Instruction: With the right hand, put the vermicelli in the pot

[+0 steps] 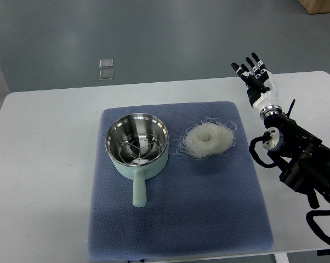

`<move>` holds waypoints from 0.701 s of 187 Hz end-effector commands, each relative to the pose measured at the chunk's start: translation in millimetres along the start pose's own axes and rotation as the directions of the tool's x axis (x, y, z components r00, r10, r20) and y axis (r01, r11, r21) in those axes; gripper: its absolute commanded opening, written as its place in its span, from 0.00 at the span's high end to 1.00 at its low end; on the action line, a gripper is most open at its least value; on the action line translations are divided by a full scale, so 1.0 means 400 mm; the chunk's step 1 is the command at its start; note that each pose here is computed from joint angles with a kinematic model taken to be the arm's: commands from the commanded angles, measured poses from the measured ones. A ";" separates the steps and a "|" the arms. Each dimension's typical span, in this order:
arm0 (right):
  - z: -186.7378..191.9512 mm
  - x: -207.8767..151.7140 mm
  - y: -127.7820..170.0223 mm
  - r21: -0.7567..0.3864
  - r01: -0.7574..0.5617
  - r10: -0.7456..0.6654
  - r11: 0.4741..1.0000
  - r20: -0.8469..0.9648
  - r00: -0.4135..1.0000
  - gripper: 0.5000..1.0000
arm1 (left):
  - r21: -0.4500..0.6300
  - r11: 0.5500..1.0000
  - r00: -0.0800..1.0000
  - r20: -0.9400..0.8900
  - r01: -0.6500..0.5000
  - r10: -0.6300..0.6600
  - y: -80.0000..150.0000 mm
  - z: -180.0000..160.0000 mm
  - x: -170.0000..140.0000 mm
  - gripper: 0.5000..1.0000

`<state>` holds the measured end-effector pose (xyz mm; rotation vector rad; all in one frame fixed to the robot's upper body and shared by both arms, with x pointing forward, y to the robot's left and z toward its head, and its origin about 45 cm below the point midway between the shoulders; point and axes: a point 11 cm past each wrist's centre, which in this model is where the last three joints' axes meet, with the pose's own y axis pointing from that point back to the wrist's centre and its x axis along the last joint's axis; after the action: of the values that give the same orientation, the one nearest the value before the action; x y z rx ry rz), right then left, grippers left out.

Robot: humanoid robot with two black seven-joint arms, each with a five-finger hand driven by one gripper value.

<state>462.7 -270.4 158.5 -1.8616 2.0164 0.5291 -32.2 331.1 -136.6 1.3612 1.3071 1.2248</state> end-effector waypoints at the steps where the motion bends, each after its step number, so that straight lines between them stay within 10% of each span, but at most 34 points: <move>1: 0.000 0.000 0.000 0.000 0.000 0.000 1.000 0.000 1.000 0.14 | 0.001 1.000 1.000 0.000 -0.001 0.001 0.000 0.000 0.001 0.00; 131: -0.001 0.000 -0.001 0.001 0.000 0.000 1.000 0.000 1.000 0.14 | 0.001 1.000 1.000 0.000 -0.001 0.001 0.000 0.000 0.000 0.00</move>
<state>463.0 -270.9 158.8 -1.8615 2.0175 0.5274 -32.4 330.8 -136.6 1.3624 1.3082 1.2244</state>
